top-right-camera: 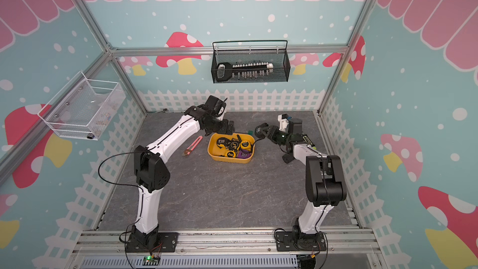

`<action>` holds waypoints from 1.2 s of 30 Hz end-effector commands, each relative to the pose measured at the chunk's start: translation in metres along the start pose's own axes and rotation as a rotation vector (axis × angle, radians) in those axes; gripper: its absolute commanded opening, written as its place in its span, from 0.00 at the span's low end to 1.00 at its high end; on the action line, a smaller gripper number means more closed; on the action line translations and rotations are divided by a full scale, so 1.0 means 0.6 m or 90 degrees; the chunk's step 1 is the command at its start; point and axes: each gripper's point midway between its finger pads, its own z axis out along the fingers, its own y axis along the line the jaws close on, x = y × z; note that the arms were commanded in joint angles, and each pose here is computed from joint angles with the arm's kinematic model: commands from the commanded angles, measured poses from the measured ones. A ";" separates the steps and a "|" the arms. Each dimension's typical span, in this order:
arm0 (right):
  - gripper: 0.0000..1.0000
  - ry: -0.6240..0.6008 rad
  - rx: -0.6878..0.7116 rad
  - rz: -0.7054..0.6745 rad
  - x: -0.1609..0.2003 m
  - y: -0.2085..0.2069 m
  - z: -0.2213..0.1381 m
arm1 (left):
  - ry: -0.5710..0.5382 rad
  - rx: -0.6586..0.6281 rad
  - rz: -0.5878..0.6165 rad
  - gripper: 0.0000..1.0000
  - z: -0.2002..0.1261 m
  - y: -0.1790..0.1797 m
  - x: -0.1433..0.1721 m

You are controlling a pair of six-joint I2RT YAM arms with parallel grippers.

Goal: Take the tape measure out of the storage box
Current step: Pick up the tape measure from the storage box, then place the tape measure at the center of the board.

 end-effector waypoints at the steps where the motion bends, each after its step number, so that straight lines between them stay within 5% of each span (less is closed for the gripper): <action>1: 0.22 0.024 -0.026 0.012 -0.007 -0.009 0.012 | 0.053 -0.074 0.078 0.99 0.011 0.018 0.033; 20: 0.28 0.096 0.137 0.062 -0.004 -0.175 0.054 | 0.134 -0.119 0.097 0.99 0.079 0.052 0.071; 30: 0.63 0.126 0.216 0.046 0.005 -0.187 0.006 | 0.152 -0.138 0.092 0.99 0.113 0.060 0.064; 36: 0.75 0.101 0.251 0.007 -0.023 -0.168 -0.039 | 0.140 -0.155 0.070 0.99 0.119 0.067 0.051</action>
